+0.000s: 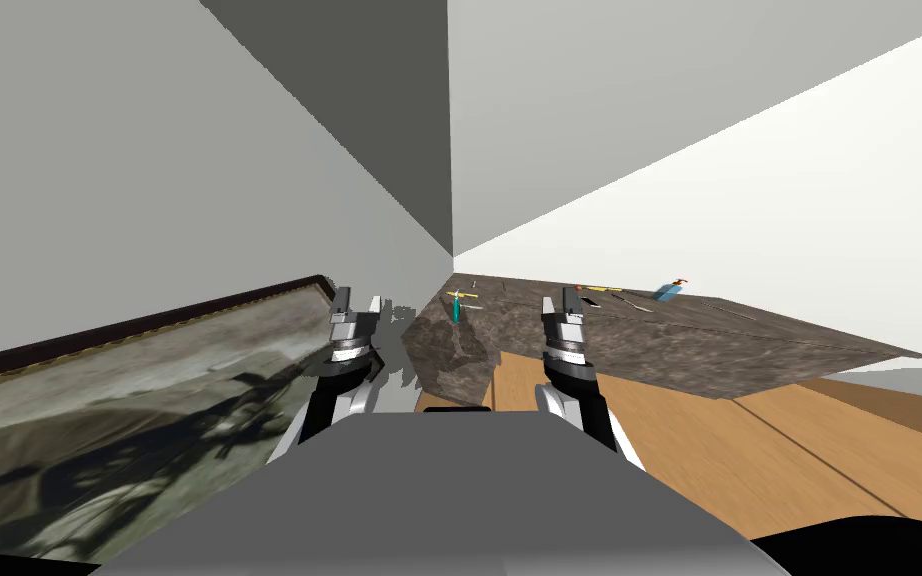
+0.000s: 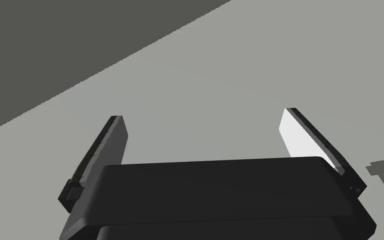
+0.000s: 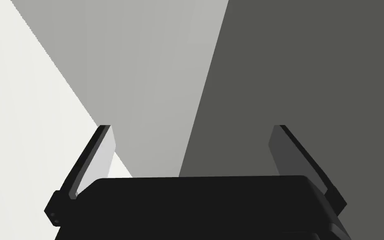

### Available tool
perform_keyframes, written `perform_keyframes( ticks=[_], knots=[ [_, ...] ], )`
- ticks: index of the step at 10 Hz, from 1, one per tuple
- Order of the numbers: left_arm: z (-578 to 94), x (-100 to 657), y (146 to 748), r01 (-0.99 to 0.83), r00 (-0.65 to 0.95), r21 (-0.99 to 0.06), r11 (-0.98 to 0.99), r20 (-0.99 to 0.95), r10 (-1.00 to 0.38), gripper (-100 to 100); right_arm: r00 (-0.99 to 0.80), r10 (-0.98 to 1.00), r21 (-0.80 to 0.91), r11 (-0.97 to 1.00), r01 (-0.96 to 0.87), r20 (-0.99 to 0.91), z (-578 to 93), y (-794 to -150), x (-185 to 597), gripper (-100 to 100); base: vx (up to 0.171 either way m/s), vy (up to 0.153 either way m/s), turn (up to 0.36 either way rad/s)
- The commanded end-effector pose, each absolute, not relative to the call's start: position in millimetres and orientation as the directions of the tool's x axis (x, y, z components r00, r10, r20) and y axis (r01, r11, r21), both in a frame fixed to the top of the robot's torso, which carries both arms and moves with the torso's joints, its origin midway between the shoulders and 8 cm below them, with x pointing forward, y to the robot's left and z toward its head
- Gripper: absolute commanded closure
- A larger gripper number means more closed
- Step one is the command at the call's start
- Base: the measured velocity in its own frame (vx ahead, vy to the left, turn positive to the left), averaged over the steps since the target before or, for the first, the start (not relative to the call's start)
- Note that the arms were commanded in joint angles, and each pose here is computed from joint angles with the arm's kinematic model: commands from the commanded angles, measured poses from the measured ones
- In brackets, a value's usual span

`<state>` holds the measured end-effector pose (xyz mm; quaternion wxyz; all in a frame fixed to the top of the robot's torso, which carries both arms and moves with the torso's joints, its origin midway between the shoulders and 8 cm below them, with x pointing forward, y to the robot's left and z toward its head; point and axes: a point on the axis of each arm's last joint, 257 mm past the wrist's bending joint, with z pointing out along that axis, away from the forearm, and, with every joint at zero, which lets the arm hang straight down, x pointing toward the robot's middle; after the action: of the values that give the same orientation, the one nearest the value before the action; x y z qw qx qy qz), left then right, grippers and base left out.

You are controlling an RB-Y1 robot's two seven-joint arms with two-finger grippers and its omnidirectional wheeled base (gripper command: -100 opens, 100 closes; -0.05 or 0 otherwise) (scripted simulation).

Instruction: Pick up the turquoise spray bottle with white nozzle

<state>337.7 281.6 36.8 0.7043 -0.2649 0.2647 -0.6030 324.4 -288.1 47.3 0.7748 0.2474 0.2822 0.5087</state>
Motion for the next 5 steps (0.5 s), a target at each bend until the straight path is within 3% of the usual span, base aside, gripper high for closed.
perform_keyframes(
  ticks=[1, 5],
  knots=[
    [33, 341, 279, 0.699, 0.125, -0.699, 0.149, -0.086, -0.988, -100, 0.323, 0.928, 0.671, 0.360, -0.649, -0.186, 47, -288, 324, 0, -0.001, -0.009, -0.039],
    [14, 356, 276, 0.646, 0.118, -0.729, 0.225, -0.196, -0.973, -100, 0.323, 0.928, 0.671, 0.360, -0.649, -0.185, 47, -288, 324, 0, -0.009, -0.028, -0.078]
  ],
)
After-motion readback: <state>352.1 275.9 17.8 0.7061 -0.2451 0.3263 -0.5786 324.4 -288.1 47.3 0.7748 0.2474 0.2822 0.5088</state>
